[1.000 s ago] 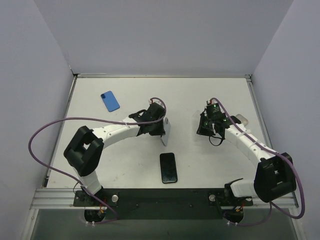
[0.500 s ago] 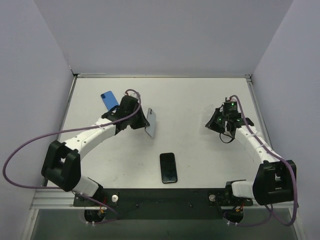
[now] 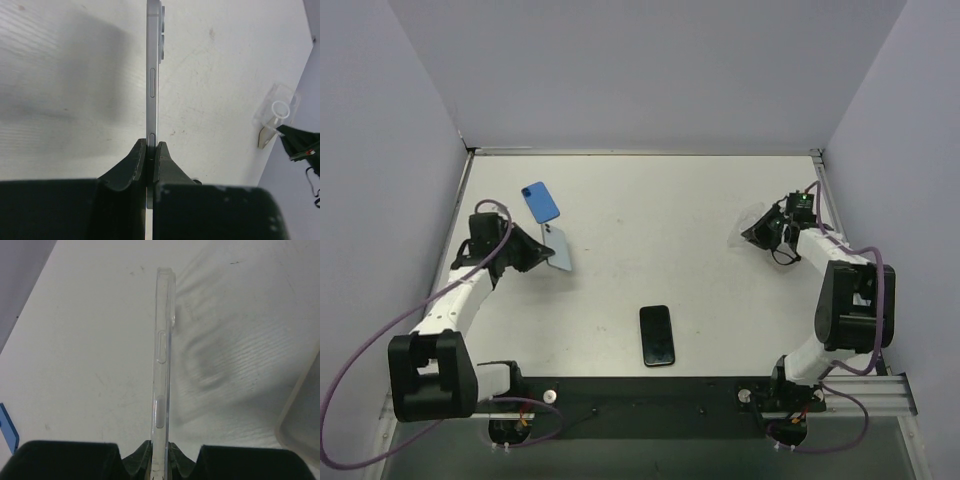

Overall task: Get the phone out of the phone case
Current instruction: Place the phone case at the center of the board, then place the phone at the center of the board.

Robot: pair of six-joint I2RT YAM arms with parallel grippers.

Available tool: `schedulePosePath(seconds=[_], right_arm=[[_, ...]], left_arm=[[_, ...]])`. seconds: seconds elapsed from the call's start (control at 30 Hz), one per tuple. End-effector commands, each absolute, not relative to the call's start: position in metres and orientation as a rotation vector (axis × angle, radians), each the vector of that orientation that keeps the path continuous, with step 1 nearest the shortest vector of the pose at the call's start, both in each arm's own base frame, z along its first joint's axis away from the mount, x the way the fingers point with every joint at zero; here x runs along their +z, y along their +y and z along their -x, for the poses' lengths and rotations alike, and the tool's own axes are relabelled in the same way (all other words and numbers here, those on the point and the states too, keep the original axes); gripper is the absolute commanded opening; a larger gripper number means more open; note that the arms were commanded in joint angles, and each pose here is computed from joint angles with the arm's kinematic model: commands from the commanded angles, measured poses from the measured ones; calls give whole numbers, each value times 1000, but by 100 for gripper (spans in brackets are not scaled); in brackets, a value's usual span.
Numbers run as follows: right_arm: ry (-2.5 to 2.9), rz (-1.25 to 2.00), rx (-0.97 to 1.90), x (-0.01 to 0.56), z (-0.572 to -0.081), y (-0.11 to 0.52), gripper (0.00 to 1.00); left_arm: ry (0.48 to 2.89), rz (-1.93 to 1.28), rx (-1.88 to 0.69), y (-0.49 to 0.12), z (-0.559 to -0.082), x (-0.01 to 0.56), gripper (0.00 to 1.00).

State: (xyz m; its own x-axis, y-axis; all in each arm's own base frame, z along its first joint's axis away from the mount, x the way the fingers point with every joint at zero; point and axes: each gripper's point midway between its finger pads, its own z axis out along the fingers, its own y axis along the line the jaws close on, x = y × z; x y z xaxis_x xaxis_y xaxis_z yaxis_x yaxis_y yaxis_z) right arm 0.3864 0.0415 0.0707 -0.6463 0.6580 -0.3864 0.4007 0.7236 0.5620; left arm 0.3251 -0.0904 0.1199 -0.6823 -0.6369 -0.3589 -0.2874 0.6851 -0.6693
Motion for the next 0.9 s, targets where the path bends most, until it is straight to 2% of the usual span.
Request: schedulePosePath(seconds=[0.0,0.03,0.07,0.13,0.17,0.2,0.23,0.37,0.47,0.63,0.87], right_arm=[[2284,-869,649,75,-407,32,19],[2321,-899,610,69,-400,28,28],[2341,-886,561,70,-399,23,42],[2399,-930,416,63,-385,10,54],[2403,-930,377,65,-383,5,79],[2392,-921,332,71,-383,0,97],[2398,-922,306,73,-378,-3,100],[2361,-888,288,91,-369,1,100],[2372,-769,334,105,-360,29,100],[2522,-394,374,99,-317,116,100],[2659,-18,324,80,-243,191,100]], left_arm=[[2131,733,-912,-60,-331,154,0],[2129,774,-916,-54,-327,149,0],[2093,830,-911,-37,-326,150,0],[2064,881,-909,-23,-323,148,0],[2048,914,-891,-12,-322,146,0],[2048,936,-878,-7,-319,143,0],[2047,935,-862,-3,-318,142,0],[2046,969,-827,11,-319,135,0],[2036,930,-858,12,-329,130,0],[2082,958,-881,16,-337,104,0],[2128,1041,-842,22,-337,82,0]])
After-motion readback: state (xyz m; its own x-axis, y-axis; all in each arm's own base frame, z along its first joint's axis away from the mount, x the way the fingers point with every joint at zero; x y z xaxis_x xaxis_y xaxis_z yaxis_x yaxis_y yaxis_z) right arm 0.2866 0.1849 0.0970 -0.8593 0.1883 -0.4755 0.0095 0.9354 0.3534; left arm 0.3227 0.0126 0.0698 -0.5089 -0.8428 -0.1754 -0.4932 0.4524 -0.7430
